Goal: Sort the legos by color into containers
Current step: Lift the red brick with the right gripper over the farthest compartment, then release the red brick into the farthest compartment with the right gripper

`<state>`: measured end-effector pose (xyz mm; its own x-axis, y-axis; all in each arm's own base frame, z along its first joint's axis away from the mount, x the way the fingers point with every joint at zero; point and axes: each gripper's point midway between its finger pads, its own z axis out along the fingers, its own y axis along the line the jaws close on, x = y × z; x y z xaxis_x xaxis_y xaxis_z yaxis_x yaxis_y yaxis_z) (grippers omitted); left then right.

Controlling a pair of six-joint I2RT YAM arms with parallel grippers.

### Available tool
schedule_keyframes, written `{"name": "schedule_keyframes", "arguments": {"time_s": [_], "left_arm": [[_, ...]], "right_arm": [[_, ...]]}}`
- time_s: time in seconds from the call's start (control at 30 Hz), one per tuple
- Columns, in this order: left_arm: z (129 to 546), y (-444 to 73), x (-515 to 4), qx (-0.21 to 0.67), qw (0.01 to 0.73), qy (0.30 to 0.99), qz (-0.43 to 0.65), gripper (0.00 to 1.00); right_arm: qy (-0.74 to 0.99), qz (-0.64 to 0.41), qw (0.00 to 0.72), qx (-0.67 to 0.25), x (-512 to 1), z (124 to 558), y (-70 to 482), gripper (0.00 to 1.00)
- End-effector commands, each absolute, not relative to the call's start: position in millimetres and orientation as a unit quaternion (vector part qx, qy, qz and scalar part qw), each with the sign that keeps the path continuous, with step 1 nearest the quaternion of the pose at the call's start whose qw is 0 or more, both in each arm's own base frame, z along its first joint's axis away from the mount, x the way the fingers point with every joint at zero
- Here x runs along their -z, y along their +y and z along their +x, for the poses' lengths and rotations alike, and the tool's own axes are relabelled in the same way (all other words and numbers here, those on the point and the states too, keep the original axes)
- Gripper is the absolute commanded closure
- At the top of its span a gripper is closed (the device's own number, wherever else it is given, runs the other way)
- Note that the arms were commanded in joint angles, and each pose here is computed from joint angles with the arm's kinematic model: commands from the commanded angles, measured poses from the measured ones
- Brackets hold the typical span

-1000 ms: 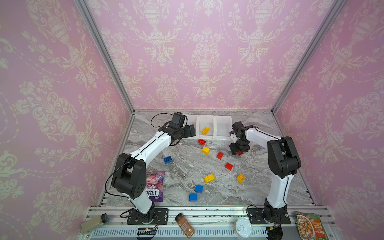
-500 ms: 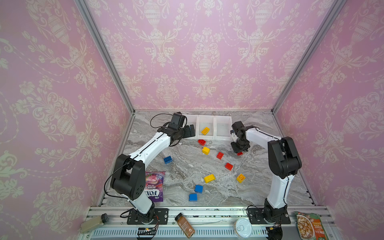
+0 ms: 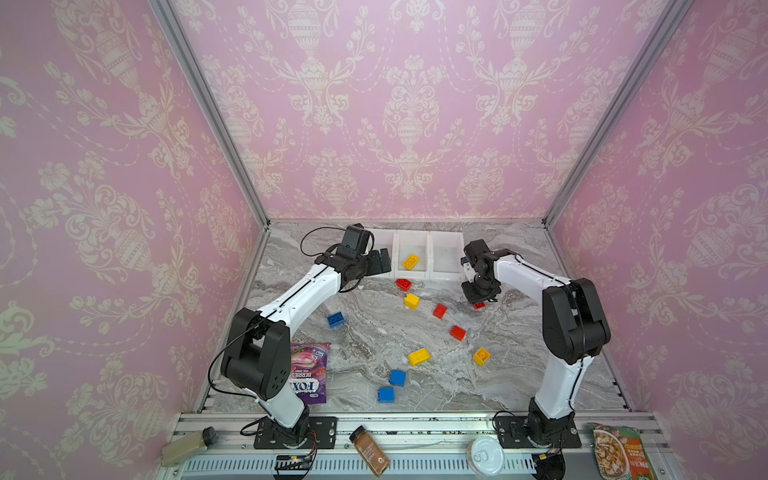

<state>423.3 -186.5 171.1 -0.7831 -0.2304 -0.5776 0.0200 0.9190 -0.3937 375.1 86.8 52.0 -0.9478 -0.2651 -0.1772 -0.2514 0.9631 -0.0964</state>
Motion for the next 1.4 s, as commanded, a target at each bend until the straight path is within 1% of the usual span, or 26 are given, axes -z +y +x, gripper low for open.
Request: {"name": "schedule_keyframes", "arguments": {"time_s": [0.0,0.27,0.53,0.67,0.83,1.1,1.2,1.23,1.3,1.37], "left_arm": [[415.3,-188.5,-172.5,0.207,0.319,0.923,-0.056,0.01],[406.5,-189.4,-167.8,0.218,0.315,0.923,-0.049,0.01],[396.0,-185.5,-167.5,0.228,0.316,0.92,-0.047,0.01],[391.6,-182.3,-169.3,0.227,0.321,0.918,-0.045,0.01],[387.2,-180.0,-167.6,0.229,0.321,0.918,-0.046,0.01],[383.8,-178.6,-163.7,0.23,0.32,0.918,-0.049,0.01],[383.9,-178.6,-162.9,0.231,0.32,0.917,-0.05,0.01],[384.4,-179.1,-162.8,0.233,0.32,0.917,-0.05,0.01],[384.7,-179.4,-162.5,0.233,0.32,0.917,-0.05,0.01],[385.3,-179.6,-162.8,0.233,0.32,0.917,-0.05,0.01]], "right_arm": [[0.983,-0.122,0.137,0.013,-94.5,382.2,99.7,0.69],[0.972,-0.124,0.198,-0.032,-142.7,411.5,128.4,0.68],[0.966,-0.118,0.224,-0.042,-149.8,463.3,146.4,0.68],[0.968,-0.112,0.223,-0.036,-138.7,488.5,152.2,0.68],[0.971,-0.107,0.212,-0.025,-118.8,508.5,155.5,0.68],[0.976,-0.104,0.194,-0.007,-94.3,520.5,154.4,0.66],[0.976,-0.104,0.191,-0.003,-90.0,520.2,153.8,0.62],[0.976,-0.103,0.191,-0.001,-88.9,520.1,152.6,0.59],[0.977,-0.103,0.189,0.001,-87.2,519.1,152.1,0.48],[0.977,-0.102,0.189,0.003,-87.4,518.6,150.9,0.43]]}}
